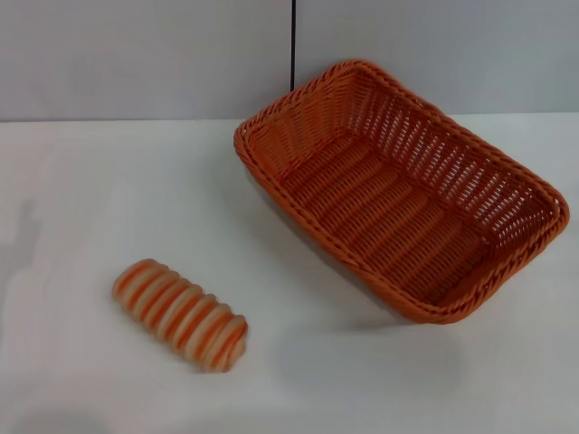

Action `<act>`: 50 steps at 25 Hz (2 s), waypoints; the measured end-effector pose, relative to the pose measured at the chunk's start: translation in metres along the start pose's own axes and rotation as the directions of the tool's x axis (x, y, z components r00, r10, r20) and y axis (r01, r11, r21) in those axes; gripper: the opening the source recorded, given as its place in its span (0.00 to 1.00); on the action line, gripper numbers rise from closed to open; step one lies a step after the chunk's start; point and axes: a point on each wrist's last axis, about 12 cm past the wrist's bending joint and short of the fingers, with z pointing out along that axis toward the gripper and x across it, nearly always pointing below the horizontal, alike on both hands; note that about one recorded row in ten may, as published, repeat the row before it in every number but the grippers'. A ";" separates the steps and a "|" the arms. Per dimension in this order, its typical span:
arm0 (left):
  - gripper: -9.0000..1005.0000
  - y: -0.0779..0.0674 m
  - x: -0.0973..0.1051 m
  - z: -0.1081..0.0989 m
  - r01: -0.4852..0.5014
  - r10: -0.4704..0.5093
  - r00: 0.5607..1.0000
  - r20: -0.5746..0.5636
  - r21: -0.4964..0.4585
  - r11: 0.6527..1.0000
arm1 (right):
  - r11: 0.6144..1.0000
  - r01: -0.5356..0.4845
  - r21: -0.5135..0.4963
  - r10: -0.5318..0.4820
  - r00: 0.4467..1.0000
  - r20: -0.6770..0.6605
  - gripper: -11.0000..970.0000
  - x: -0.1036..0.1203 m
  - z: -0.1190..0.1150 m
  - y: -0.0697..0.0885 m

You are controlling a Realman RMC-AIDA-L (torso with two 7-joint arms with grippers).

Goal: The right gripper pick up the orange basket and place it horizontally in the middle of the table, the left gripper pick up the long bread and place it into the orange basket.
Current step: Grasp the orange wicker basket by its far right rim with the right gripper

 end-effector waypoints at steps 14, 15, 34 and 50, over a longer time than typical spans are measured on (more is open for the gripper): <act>0.79 -0.001 0.000 0.008 0.010 -0.010 1.000 -0.002 0.058 0.998 | 0.981 0.012 -0.194 -0.057 0.973 -0.225 0.71 -0.015 0.021 0.009; 0.79 -0.001 0.000 0.008 0.018 -0.018 1.000 -0.004 0.060 0.998 | 0.974 0.023 -0.225 -0.080 0.966 -0.246 0.71 -0.018 0.024 0.011; 0.79 0.008 0.001 0.016 0.111 -0.101 0.990 -0.094 0.109 0.988 | 0.757 -0.126 -0.641 -0.497 0.525 -0.691 0.71 -0.114 0.125 0.112; 0.79 0.003 0.007 0.018 0.135 -0.111 0.982 -0.154 0.161 0.978 | 0.801 0.026 -0.599 -0.597 -0.053 -0.801 0.70 -0.060 0.169 0.157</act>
